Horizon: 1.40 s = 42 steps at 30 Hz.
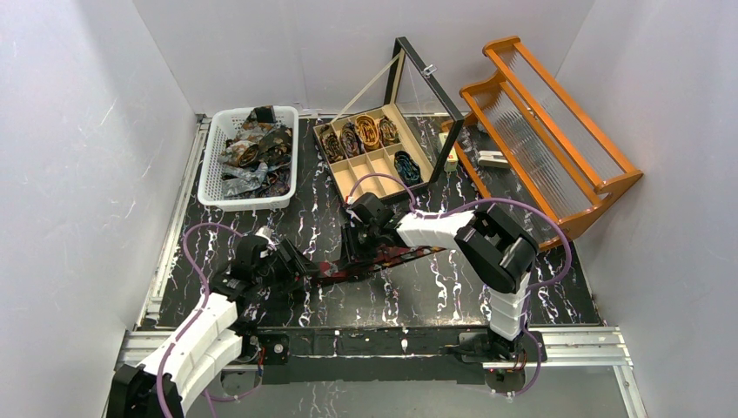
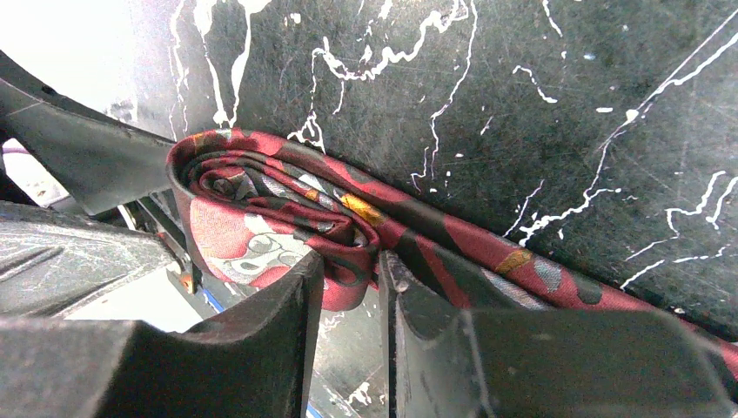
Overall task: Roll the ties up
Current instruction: Roll the tie at the center of the board.
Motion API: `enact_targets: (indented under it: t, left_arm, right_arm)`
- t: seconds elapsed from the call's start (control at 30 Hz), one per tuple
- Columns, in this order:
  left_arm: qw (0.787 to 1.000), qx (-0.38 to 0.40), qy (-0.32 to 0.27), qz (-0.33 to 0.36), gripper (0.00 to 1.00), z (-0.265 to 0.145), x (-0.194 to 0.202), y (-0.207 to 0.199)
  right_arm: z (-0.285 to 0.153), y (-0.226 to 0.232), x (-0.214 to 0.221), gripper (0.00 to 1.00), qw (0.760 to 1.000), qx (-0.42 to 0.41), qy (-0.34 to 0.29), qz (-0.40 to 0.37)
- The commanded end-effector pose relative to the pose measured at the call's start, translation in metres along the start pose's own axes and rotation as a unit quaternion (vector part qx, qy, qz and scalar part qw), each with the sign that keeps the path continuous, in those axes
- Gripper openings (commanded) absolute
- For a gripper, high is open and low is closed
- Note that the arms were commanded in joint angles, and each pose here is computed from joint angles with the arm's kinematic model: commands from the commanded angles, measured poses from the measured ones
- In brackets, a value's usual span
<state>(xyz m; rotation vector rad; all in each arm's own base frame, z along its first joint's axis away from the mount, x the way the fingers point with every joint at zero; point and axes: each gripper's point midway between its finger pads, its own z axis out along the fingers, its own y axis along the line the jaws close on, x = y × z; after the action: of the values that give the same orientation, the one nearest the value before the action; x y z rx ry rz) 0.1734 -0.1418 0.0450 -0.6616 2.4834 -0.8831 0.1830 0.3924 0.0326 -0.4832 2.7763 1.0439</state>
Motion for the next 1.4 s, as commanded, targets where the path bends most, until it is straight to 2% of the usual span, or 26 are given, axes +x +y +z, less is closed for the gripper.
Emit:
enact_targets:
  t: [0.0, 0.3, 0.4, 0.53, 0.67, 0.8, 1.13, 1.2, 1.23, 1.37]
  left_arm:
    - [0.999, 0.040, 0.006, 0.016, 0.70, 0.004, 0.001, -0.010]
    - [0.998, 0.036, 0.011, 0.046, 0.58, 0.015, 0.000, -0.005]
    - [0.998, 0.035, 0.022, 0.056, 0.51, 0.017, 0.005, -0.002]
    - [0.999, 0.011, 0.022, 0.048, 0.43, 0.021, 0.011, 0.014]
    - [0.999, -0.001, 0.020, 0.047, 0.41, 0.022, 0.014, 0.022]
    - [0.999, -0.005, 0.017, 0.052, 0.41, 0.022, 0.014, 0.023]
    - [0.998, -0.009, 0.010, 0.053, 0.40, 0.021, 0.008, 0.017]
    - [0.999, -0.006, 0.010, 0.051, 0.46, 0.020, 0.007, 0.014]
    - [0.999, -0.005, 0.011, 0.048, 0.49, 0.018, 0.007, 0.013]
    - [0.999, 0.010, 0.005, 0.042, 0.57, 0.013, 0.004, 0.002]
  right_arm:
    - [0.006, -0.022, 0.007, 0.37, 0.999, 0.043, 0.014, 0.005]
    - [0.006, -0.021, 0.006, 0.37, 0.999, 0.041, 0.016, 0.003]
    - [0.005, -0.020, 0.004, 0.38, 0.999, 0.042, 0.017, 0.005]
    - [-0.002, -0.006, -0.003, 0.44, 1.000, 0.025, 0.012, 0.000]
    - [-0.016, 0.019, -0.009, 0.58, 1.000, -0.022, -0.001, -0.011]
    - [-0.020, 0.033, -0.005, 0.60, 0.998, -0.055, 0.003, -0.005]
    - [-0.003, 0.009, 0.002, 0.40, 1.000, -0.011, 0.017, 0.006]
    - [0.000, 0.004, 0.003, 0.29, 1.000, -0.004, 0.017, 0.008]
    - [0.001, 0.001, 0.002, 0.26, 1.000, 0.004, 0.013, 0.009]
    - [0.005, -0.010, 0.002, 0.26, 1.000, 0.025, 0.015, 0.007]
